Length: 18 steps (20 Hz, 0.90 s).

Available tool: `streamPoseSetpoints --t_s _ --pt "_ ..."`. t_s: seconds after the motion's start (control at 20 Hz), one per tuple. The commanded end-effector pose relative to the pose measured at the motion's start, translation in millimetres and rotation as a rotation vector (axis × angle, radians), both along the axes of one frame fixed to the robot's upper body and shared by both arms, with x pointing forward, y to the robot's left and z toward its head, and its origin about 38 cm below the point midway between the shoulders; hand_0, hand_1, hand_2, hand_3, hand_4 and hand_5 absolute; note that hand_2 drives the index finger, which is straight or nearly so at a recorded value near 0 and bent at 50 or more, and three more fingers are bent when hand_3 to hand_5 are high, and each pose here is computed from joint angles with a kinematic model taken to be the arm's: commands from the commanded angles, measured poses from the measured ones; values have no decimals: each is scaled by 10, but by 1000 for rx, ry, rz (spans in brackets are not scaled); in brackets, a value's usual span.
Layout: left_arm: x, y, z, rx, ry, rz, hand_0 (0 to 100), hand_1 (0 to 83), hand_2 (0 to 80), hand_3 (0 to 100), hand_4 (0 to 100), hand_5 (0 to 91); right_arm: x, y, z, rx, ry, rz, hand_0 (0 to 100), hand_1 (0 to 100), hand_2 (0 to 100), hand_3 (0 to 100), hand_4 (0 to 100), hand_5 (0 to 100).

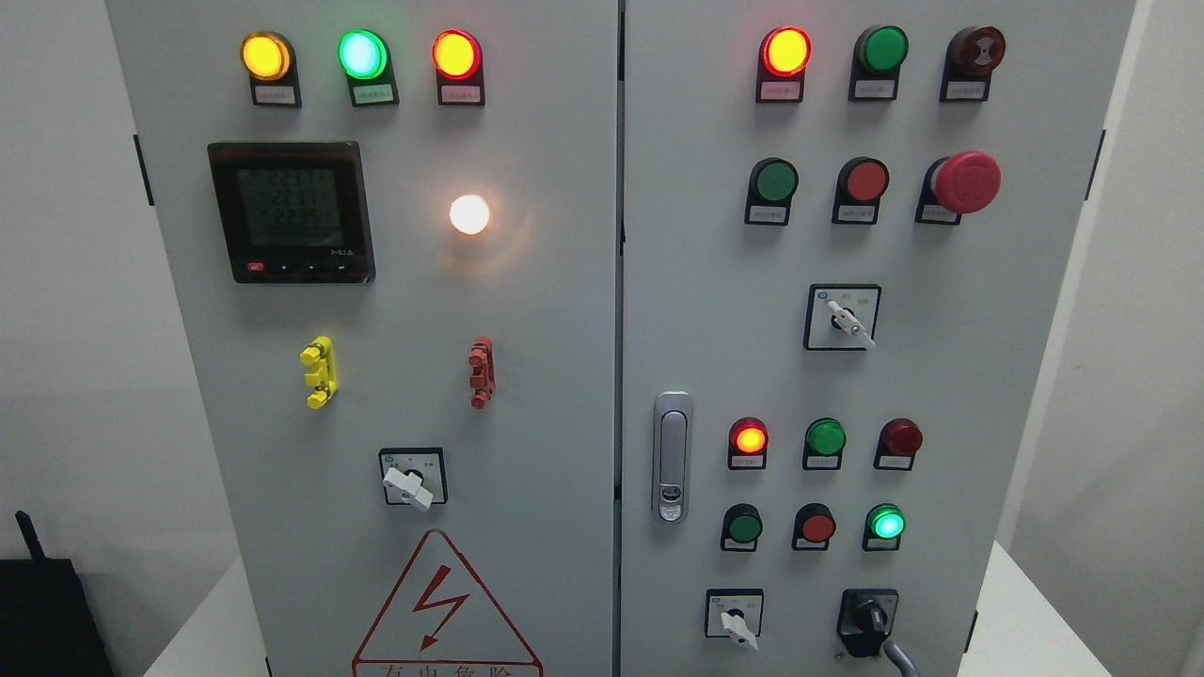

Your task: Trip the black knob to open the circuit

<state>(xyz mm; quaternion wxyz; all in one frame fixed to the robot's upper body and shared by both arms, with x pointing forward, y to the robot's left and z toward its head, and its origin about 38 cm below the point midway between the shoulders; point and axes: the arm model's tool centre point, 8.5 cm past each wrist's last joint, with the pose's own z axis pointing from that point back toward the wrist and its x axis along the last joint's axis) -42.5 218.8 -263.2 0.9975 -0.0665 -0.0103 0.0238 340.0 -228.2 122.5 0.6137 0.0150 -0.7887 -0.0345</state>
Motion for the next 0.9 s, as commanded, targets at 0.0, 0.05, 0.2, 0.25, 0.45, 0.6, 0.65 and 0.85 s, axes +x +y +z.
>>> streamPoseSetpoints --t_s 0.0,0.05,0.2,0.25,0.45,0.6,0.65,0.85 --pt "0 -1 0 -1 -2 -23 120 389 0 0 0 0 -109 85 77 4 -22 21 0 0 0 1000 1000 1000" --pt "0 -1 0 -1 -2 -23 120 389 0 0 0 0 -137 87 84 6 -23 21 0 0 0 1000 1000 1000" --pt "-1 -1 0 -1 -1 -23 120 389 0 0 0 0 -244 90 62 10 -16 19 0 0 0 1000 1000 1000" --pt "-1 -1 0 -1 0 -23 120 389 0 0 0 0 -275 89 62 12 -16 16 0 0 0 1000 1000 1000" --pt "0 -1 0 -1 -2 -23 120 389 0 0 0 0 -419 83 38 12 -17 14 0 0 0 1000 1000 989" --pt "0 -1 0 -1 -2 -23 120 389 0 0 0 0 -527 94 -5 14 -22 16 0 0 0 1000 924 941" --pt "0 -1 0 -1 -2 -23 120 389 0 0 0 0 -558 100 -22 15 -25 16 0 0 0 938 845 875" --pt "0 -1 0 -1 -2 -23 120 389 0 0 0 0 -633 114 -58 15 -33 25 0 0 0 460 375 447"
